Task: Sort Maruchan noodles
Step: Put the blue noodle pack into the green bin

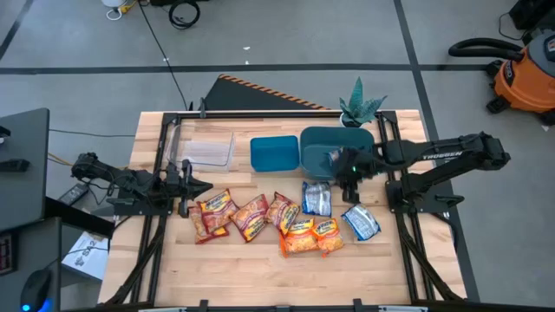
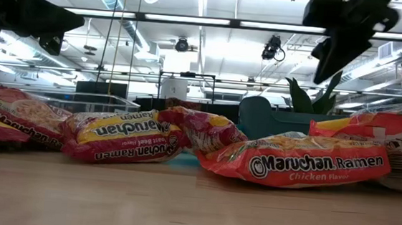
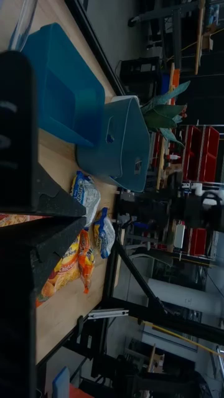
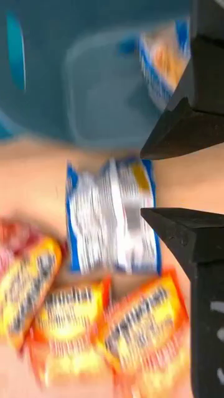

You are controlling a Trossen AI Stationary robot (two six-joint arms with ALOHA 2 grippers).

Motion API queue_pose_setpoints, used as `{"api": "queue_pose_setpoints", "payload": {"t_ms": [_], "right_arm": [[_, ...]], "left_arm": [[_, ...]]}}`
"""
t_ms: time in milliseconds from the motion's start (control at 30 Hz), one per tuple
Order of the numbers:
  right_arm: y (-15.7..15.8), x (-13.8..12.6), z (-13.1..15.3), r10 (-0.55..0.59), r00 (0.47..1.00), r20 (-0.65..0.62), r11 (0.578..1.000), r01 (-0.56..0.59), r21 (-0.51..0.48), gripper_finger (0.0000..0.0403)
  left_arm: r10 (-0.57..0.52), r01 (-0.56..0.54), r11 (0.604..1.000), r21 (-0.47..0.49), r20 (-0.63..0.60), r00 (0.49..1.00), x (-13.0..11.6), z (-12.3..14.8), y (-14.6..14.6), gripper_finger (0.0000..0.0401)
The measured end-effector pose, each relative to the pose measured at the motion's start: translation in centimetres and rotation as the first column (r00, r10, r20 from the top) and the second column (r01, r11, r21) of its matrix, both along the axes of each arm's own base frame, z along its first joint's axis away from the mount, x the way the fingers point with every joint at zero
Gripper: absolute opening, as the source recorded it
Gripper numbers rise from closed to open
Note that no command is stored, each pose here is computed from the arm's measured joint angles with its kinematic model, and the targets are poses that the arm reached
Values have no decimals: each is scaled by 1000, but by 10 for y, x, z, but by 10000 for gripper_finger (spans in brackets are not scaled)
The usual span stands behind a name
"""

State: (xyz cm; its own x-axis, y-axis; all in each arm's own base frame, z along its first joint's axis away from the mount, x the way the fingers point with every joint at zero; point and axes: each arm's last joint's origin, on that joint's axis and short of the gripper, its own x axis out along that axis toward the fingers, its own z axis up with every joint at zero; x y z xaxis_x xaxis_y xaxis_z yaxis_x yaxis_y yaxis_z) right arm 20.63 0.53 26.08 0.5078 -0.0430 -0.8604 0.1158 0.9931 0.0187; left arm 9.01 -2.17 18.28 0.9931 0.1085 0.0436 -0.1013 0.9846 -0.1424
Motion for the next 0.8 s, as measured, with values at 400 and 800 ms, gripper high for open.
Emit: {"api": "queue_pose_setpoints", "payload": {"t_ms": [400,800], "right_arm": [[76,8,-55,68,966,-250,998,-65,20,142],[103,24,-86,102,900,-423,989,-139,-57,184]], "left_arm": [[0,0,1000,0,1,1000,0,0,0,16],[0,0,1000,0,0,1000,0,0,0,16]]}}
